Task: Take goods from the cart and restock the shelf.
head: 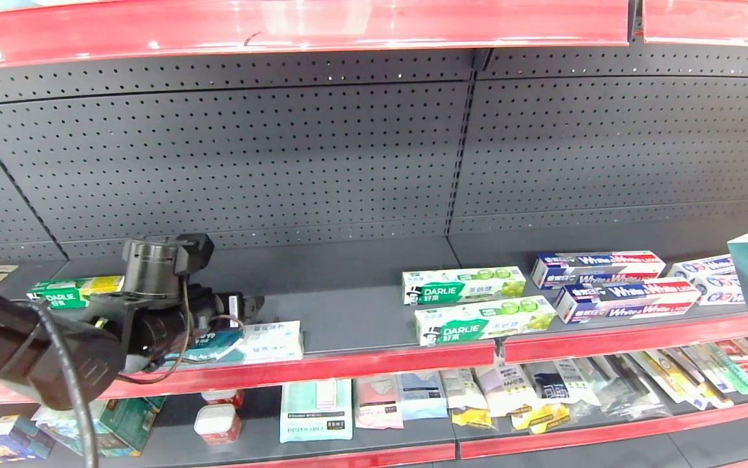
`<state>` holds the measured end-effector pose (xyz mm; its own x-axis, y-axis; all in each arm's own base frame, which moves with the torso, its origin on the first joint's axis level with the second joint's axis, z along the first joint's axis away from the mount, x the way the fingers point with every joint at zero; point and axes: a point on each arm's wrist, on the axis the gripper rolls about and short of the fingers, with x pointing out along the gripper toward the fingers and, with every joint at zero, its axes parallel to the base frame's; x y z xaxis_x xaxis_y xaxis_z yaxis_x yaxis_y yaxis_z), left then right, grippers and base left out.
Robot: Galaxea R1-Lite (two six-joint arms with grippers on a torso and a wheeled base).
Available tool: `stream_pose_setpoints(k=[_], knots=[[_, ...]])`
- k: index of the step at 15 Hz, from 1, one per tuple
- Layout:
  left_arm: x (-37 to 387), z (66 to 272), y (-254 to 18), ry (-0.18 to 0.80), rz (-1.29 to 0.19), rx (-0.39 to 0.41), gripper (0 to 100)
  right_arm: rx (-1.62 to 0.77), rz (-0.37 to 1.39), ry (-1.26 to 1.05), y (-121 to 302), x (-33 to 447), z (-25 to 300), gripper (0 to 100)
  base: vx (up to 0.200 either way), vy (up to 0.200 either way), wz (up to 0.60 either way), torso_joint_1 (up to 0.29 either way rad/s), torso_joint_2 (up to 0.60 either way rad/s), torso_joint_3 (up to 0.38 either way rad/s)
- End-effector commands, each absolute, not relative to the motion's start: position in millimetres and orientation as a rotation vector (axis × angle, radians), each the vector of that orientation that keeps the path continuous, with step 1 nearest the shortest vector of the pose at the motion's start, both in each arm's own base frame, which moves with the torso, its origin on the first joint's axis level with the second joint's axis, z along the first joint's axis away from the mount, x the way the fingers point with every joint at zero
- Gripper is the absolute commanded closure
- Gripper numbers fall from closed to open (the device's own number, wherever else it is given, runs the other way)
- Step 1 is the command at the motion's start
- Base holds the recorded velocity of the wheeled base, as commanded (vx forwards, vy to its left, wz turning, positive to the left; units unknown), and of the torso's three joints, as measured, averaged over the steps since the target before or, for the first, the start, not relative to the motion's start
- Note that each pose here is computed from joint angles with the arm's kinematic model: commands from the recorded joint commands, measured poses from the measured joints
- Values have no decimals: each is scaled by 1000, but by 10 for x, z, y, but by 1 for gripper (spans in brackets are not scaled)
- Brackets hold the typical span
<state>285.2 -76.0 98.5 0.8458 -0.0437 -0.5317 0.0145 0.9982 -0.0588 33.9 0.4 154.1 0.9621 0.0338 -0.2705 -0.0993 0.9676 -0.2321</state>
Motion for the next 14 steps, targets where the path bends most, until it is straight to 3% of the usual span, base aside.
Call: stream_pose_setpoints(k=[1, 6, 9, 10, 14], knots=[[2431, 1213, -645, 503, -38, -68, 0, -246, 69, 282, 4, 353, 1531, 100, 0, 0, 0, 0, 0, 0], [1406, 1391, -363, 365, -100, 5, 0, -269, 80, 344, 2, 408, 1447, 100, 0, 0, 0, 0, 0, 0], [700, 1432, -165, 263, -134, 100, 0, -327, 93, 348, 0, 489, 1526, 100, 0, 0, 0, 0, 0, 0], [607, 1440, -139, 253, -136, 104, 0, -332, 94, 346, 0, 501, 1539, 100, 0, 0, 0, 0, 0, 0], [-589, 1402, 184, 266, -233, 190, 0, -392, 82, 306, -5, 529, 1676, 100, 0, 0, 0, 0, 0, 0]])
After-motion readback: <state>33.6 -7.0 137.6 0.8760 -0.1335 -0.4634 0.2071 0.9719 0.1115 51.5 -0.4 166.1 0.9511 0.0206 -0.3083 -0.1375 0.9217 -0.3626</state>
